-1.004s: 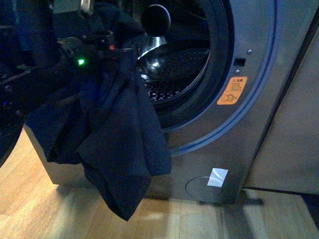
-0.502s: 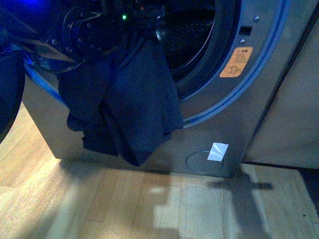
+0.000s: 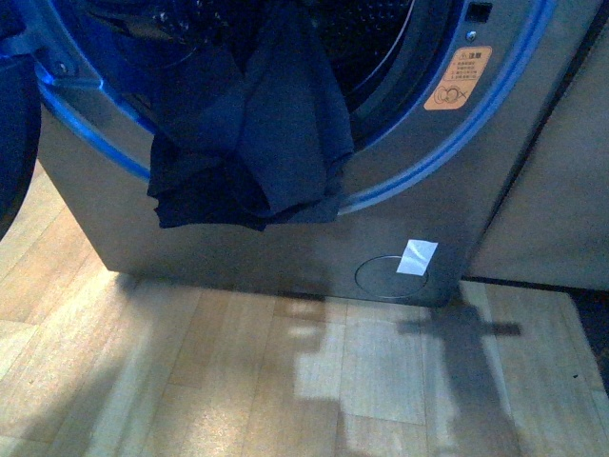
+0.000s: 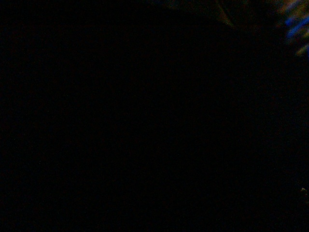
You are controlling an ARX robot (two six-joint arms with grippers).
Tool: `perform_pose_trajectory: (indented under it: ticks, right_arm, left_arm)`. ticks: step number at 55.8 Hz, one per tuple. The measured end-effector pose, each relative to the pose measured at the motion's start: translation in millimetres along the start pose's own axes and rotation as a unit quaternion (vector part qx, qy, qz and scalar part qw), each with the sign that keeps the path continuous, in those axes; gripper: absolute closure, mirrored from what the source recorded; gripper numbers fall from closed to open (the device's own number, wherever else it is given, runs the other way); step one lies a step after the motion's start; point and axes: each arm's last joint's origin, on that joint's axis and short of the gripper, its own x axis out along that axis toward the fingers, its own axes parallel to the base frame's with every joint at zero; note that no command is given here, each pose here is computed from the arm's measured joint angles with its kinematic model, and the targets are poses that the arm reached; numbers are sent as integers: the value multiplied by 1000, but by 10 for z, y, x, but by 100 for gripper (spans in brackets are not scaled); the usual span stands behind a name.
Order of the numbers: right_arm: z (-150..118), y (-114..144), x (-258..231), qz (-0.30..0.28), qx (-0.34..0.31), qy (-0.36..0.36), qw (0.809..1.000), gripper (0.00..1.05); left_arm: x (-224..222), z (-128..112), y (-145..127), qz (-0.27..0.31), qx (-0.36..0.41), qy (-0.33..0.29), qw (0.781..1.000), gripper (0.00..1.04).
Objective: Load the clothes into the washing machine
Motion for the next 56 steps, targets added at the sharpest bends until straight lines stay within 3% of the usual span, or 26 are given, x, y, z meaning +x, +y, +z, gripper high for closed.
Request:
perform_pose_trajectory:
  ticks: [17,28,34,48,53,56]
  right_arm:
    - [-97,0,-2,0,0,-4,1000,102]
    - [-157,-1,1,0,0,-1,1000,102]
    - [-158,-1,1,0,0,-1,1000,102]
    - [-156,-1,1,0,0,-1,1000,102]
    - [-156,-1,1,0,0,-1,1000,102]
    - [-158,-1,1,0,0,-1,1000,102]
  left_arm:
    - [234,-2,-163,37,-38,-21,998,97]
    - [266,12,-322,12,-47,-25,998,97]
    - [260,-113,-360,-12,-41,21,999,97]
    - [135,-738,-198,-28,-17,126,992,50]
    - [82,-815,-131,-35,-9,148,988,36]
    - [31,-722,-109,-45,-11,153,987,24]
